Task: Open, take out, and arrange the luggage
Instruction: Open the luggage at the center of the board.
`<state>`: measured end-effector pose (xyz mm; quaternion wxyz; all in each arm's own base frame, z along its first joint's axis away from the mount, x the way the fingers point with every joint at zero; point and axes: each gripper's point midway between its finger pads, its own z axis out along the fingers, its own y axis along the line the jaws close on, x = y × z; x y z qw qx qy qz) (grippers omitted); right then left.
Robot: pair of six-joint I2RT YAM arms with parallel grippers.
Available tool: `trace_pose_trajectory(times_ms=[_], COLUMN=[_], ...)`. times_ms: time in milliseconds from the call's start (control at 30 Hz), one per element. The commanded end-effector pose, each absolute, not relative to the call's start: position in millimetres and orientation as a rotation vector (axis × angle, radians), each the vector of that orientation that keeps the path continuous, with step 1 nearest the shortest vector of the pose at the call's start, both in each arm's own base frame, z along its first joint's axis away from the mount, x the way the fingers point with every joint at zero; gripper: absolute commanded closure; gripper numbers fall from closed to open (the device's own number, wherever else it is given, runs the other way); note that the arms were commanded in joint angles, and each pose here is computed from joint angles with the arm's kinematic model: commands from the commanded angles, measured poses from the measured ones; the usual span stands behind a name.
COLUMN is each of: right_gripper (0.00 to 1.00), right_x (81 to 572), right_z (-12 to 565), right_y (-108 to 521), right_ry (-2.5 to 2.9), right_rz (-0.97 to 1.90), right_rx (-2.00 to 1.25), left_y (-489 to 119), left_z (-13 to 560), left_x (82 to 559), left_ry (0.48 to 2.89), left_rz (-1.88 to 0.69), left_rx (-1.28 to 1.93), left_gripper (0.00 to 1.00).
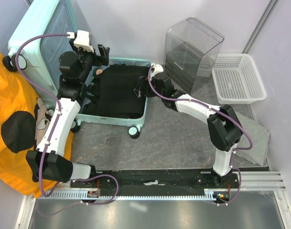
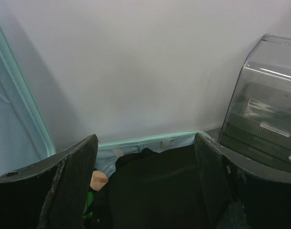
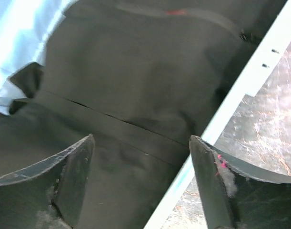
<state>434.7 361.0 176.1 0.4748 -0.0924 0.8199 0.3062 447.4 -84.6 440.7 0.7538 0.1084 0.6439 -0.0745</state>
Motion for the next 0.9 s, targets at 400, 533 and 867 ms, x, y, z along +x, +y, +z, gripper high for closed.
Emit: trace_pose_trajectory(times_ms=[400, 533, 867], right_gripper=[0.3, 0.34, 0.32], right_x=[443, 446, 444], right_z=[137, 131, 150], right_y=[329, 331, 321], right_ry=[2.114, 2.122, 2.075], right_rz=[0.515, 0.517, 0.518], right_rx=[-0.208, -0.208, -0.197], left_y=[-6, 13, 19], left_z=[416, 399, 382], left_x=[426, 423, 403], left_ry=[1.468, 1.493, 1.502], left_rz=[-0.191, -0.188, -0.189], left_rx=[-0.111, -0.174, -0.213], left_gripper=[0.11, 0.11, 0.11])
